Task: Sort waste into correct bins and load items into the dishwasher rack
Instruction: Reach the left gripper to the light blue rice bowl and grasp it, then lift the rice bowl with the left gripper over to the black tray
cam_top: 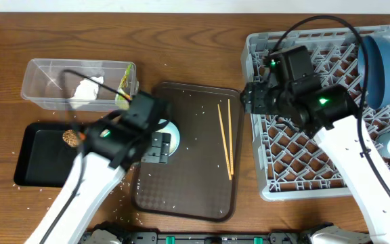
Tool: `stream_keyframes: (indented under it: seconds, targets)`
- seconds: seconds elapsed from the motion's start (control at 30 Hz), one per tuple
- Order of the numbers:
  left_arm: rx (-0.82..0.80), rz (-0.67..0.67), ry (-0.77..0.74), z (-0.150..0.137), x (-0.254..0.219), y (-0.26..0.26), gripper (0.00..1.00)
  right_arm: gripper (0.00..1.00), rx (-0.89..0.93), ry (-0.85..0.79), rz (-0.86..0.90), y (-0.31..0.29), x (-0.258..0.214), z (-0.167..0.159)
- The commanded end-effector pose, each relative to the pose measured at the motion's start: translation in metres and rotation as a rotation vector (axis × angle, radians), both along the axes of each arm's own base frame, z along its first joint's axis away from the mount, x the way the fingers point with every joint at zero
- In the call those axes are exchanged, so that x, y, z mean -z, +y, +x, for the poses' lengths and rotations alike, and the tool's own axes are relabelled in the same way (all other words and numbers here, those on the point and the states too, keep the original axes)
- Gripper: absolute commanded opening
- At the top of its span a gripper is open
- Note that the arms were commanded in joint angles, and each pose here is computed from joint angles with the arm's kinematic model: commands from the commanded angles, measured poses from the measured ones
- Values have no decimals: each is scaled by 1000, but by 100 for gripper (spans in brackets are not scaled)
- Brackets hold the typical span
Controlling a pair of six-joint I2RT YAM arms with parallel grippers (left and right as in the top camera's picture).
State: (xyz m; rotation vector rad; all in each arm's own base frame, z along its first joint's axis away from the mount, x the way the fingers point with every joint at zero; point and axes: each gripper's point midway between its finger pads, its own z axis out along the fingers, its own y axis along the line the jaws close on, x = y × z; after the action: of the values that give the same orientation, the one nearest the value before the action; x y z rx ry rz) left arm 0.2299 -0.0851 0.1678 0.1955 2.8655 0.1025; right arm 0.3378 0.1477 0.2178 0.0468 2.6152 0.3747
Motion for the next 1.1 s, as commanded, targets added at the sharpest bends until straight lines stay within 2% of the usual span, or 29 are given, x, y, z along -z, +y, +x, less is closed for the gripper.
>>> stream_keyframes:
  seconds: [0.0, 0.17, 0.23, 0.37, 0.5, 0.8, 0.93, 1.07]
  targets:
    - [0, 5, 74, 3, 22, -4, 91, 74, 83, 11, 0, -17, 0, 5]
    - [-155, 12, 103, 25, 41, 18, 83, 77, 98, 50, -17, -25, 5, -2]
    - [-190, -16, 116, 34, 50, 25, 76, 77, 98, 63, -22, -26, 7, -5]
    - [-206, -121, 170, 47, 72, 28, 64, 79, 98, 73, -27, -27, 8, -7]
    - [-156, -208, 233, 51, 96, 24, 54, 79, 98, 74, -27, -27, 8, -7]
    - [-129, -186, 281, 58, 126, 26, 53, 80, 98, 73, -27, -27, 8, -7]
    - [-126, -220, 319, 55, 135, 19, 44, 80, 98, 74, -27, -27, 8, -7]
    - [-75, -348, 340, 53, 130, -4, 37, 80, 98, 69, -26, -27, 8, -6]
